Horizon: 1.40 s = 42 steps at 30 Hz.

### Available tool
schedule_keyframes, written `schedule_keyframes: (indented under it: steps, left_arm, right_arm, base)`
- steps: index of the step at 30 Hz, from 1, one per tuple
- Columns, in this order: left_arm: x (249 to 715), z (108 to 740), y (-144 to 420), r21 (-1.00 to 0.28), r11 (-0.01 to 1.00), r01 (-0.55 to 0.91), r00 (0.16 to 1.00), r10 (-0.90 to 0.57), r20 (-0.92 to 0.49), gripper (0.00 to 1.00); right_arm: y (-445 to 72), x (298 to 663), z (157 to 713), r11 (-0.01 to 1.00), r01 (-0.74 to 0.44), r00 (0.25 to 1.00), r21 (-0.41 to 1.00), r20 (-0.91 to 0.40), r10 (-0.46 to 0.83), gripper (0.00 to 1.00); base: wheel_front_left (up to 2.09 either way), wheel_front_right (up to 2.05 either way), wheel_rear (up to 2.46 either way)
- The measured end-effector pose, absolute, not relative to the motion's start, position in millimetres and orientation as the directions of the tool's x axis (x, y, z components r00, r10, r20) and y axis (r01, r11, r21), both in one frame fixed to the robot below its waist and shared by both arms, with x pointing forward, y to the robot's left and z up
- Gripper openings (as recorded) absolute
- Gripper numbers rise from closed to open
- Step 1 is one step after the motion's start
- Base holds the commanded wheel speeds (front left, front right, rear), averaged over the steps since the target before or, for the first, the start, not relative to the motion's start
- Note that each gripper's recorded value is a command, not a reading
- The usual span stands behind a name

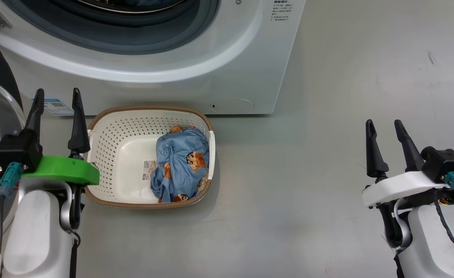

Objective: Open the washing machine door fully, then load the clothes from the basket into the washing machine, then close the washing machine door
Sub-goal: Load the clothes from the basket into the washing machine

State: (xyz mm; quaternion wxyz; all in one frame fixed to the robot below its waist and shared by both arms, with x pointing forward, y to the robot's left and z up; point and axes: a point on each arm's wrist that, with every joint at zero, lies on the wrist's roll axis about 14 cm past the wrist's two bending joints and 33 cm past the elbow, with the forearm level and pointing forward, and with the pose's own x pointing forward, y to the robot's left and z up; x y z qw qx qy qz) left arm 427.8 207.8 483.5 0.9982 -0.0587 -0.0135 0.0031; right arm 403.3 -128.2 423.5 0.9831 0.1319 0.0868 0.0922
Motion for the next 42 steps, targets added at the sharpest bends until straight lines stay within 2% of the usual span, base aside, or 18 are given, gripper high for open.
schedule_keyframes:
  steps: [26, 42]
  left_arm:
    - [331.9, 456.8, 210.9, -0.12, 0.992, -0.05, 0.996, 0.041, -0.076, 1.0]
    - [334.2, 464.8, 208.5, -0.131, 0.99, -0.052, 0.998, 0.045, -0.05, 1.0]
  right_arm:
    - [-152.1, 359.5, 460.1, 0.968, -0.136, 0.987, 0.21, -0.06, 0.152, 1.0]
    - [-156.6, 353.4, 456.6, 0.969, -0.114, 0.989, 0.219, -0.07, 0.132, 1.0]
  base:
    - [0.0, 0.0, 0.0]
    - [0.0, 0.0, 0.0]
